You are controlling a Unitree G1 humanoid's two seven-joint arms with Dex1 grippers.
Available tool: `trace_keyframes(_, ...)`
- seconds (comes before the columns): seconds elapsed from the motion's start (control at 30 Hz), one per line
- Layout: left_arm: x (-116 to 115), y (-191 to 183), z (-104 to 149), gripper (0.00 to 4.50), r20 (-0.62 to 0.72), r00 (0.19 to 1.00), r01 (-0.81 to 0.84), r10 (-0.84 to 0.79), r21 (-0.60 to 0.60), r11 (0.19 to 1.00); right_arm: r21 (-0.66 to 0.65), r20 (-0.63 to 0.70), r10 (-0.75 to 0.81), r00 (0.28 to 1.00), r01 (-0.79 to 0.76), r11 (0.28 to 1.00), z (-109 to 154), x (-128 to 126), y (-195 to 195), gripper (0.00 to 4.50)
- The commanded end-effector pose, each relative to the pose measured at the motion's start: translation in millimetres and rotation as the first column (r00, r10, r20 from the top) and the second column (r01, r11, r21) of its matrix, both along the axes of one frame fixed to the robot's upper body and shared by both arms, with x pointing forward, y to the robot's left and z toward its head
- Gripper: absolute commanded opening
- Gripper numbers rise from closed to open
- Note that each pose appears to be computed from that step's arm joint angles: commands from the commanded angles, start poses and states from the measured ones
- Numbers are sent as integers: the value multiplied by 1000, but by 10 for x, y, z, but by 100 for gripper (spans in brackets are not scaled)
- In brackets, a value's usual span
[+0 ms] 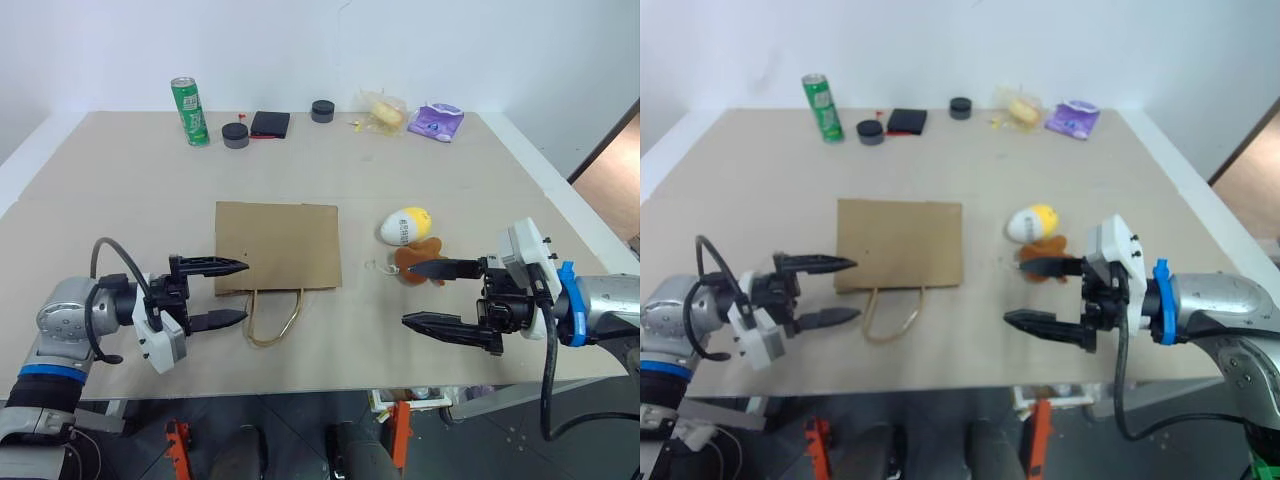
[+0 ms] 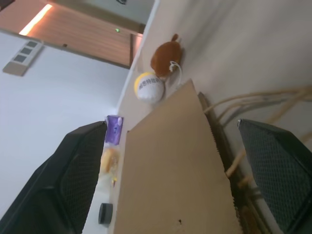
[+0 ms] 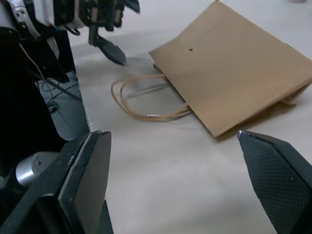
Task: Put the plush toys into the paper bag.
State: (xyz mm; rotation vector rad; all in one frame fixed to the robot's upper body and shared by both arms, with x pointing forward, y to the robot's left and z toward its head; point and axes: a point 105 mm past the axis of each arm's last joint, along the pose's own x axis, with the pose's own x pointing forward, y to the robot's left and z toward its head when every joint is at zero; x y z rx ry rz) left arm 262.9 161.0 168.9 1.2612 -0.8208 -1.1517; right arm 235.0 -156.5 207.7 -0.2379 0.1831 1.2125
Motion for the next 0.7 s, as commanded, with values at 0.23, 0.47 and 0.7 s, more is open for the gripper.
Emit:
trace_keyframes(0.23,61,-2,-206,443,33,998,47,-50,68,997,18,45,-19,999,18,1000,87,-52,48,450)
trace_keyframes(0.47,78,-248,-291,443,5,995,102,-102,-3,995,28,51,-23,998,21,999,114,-64,79,450)
trace_keyframes(0.7,73,-402,-359,325,-37,990,132,-133,-26,991,35,47,-35,998,34,999,123,-84,95,450)
